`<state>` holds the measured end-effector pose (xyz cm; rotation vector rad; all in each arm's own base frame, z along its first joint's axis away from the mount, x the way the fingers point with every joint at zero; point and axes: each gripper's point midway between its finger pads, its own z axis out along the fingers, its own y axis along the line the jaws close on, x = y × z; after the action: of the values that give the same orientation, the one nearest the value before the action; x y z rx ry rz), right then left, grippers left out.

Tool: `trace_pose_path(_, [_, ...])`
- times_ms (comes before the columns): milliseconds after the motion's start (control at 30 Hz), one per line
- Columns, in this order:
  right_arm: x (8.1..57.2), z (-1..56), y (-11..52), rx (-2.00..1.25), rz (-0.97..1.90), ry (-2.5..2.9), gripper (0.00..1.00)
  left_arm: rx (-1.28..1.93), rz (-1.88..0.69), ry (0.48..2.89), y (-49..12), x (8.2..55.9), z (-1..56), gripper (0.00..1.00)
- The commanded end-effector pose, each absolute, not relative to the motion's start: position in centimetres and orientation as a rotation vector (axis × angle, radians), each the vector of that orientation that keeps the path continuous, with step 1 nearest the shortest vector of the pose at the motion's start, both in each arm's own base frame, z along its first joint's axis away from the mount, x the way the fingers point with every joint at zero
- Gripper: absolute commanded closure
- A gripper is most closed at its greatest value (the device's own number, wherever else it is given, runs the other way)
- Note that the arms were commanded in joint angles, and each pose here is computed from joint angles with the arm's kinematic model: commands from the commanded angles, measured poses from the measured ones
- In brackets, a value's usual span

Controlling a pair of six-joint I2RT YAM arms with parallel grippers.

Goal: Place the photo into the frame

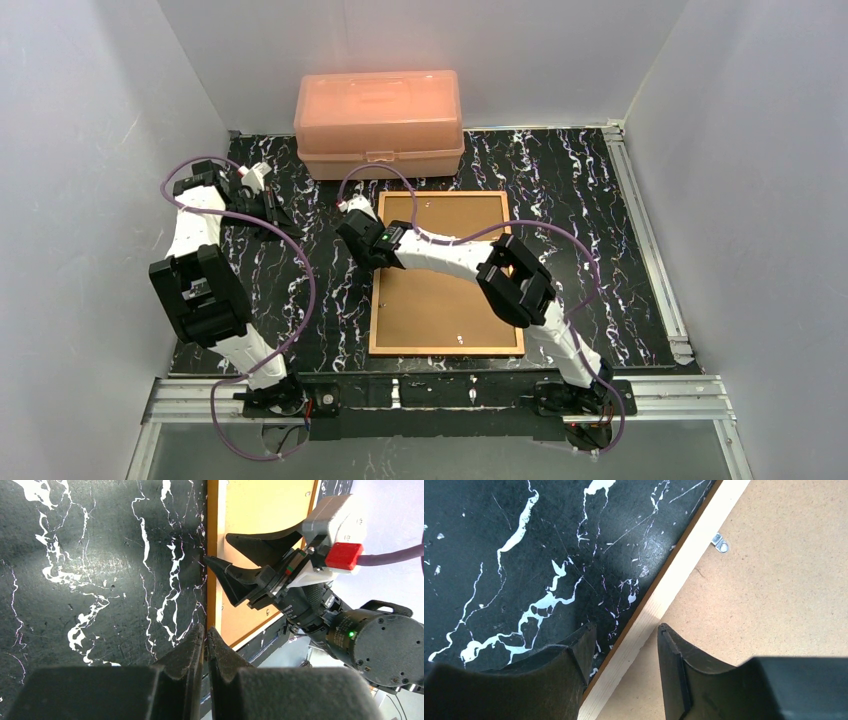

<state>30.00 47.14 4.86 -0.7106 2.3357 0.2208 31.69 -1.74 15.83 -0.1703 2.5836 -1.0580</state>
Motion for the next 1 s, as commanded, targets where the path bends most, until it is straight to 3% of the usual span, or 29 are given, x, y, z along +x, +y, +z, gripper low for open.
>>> trace_pose_path(0, [30.5,4.9,47.7,-0.686,0.216,2.323,0.45,-0.149,-1.094,2.543,-2.2,31.1,17.3,0.93])
trace_pose_path(233, [30.3,4.6,48.0,-0.696,0.223,2.324,0.66,-0.151,-1.097,2.542,-2.2,31.0,17.3,0.93])
trace_pose_path(400, [28.4,5.9,48.6,-0.797,0.242,2.271,0.73,-0.156,-1.102,2.544,-2.3,30.7,17.3,0.93])
trace_pose_path(600, [22.0,7.2,48.9,-1.148,0.369,2.2,0.76,-0.157,-1.105,2.546,-2.3,30.6,17.4,0.93])
trace_pose_path(833, [12.0,7.4,44.6,-1.548,0.64,2.163,0.77,-0.164,-1.098,2.561,-2.2,30.5,16.3,0.92])
trace_pose_path(967, [8.7,7.8,41.8,-1.674,0.719,2.132,0.71,-0.184,-1.123,2.57,-2.3,31.0,15.2,0.89])
